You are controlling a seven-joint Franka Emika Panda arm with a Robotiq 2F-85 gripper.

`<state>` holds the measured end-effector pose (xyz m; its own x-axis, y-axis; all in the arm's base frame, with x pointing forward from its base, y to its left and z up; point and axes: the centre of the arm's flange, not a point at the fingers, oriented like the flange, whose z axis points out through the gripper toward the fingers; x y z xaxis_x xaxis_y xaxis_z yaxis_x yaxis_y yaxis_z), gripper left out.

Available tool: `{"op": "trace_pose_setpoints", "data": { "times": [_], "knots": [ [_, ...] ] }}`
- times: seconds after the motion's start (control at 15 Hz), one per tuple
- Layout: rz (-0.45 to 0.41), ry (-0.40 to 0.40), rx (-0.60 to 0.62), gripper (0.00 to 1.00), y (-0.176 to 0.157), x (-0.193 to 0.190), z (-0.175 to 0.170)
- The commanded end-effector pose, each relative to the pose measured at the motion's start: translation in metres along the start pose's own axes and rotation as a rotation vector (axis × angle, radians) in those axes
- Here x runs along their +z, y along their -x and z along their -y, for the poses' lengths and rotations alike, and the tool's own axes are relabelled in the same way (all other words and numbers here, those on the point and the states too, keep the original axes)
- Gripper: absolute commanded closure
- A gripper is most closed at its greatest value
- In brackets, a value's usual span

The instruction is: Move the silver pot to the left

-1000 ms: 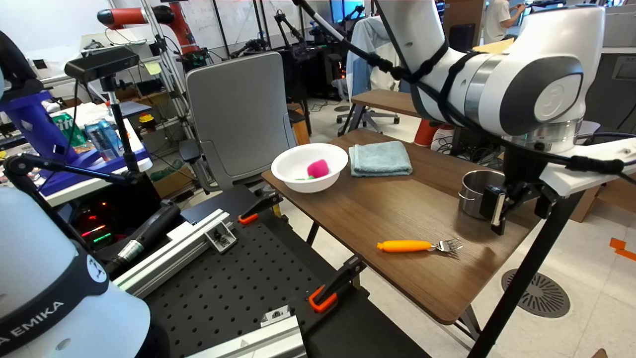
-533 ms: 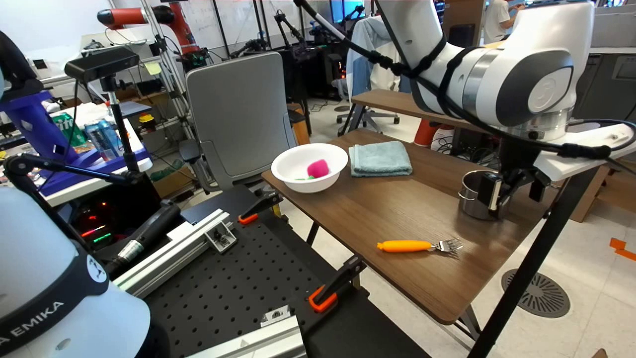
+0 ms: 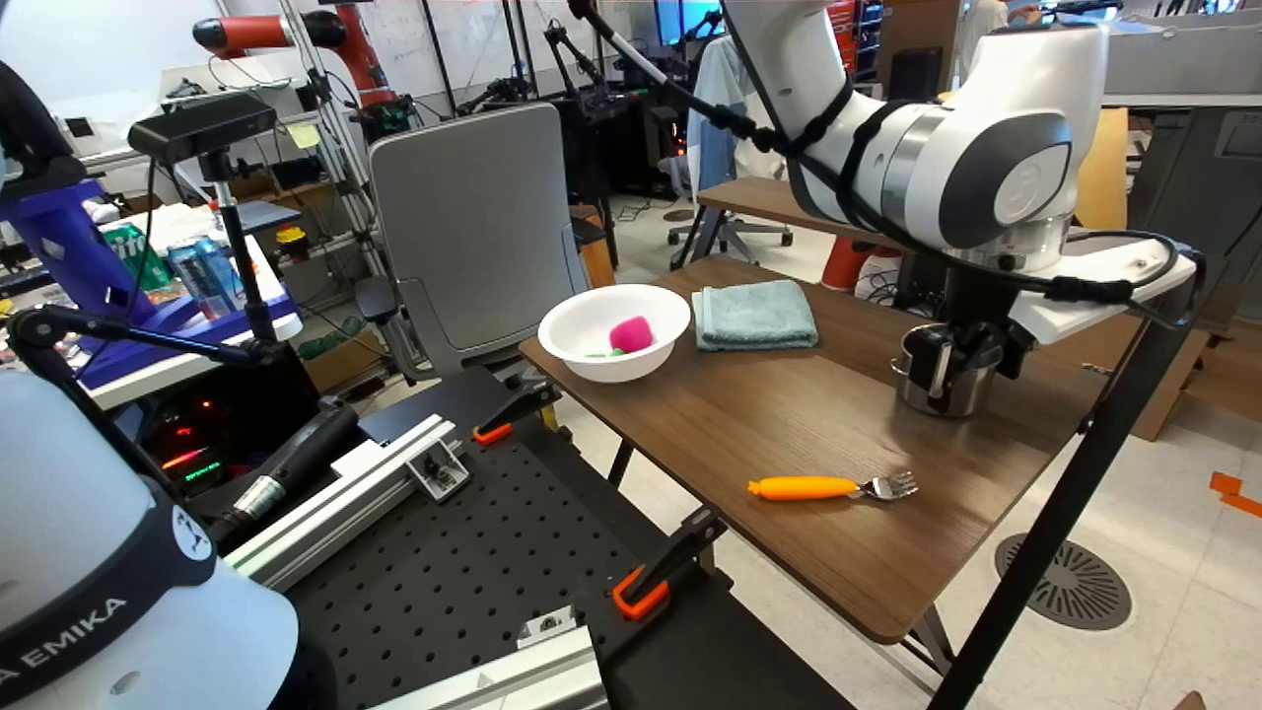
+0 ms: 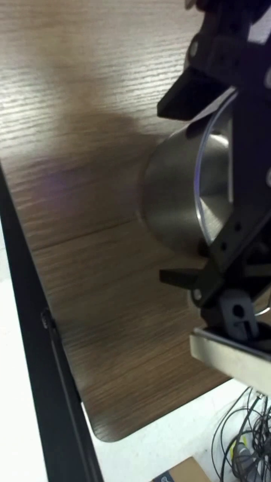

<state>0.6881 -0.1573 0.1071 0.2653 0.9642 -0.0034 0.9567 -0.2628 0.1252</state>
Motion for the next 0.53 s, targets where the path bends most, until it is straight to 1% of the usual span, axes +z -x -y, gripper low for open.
{"op": "trace_pose_setpoints", "data": {
  "times": [0.0, 0.47],
  "knots": [
    [-0.021, 0.009, -0.048, 0.0, -0.01, 0.008, -0.011],
    [-0.022, 0.022, -0.109, 0.0, -0.052, 0.001, -0.014]
  ]
}}
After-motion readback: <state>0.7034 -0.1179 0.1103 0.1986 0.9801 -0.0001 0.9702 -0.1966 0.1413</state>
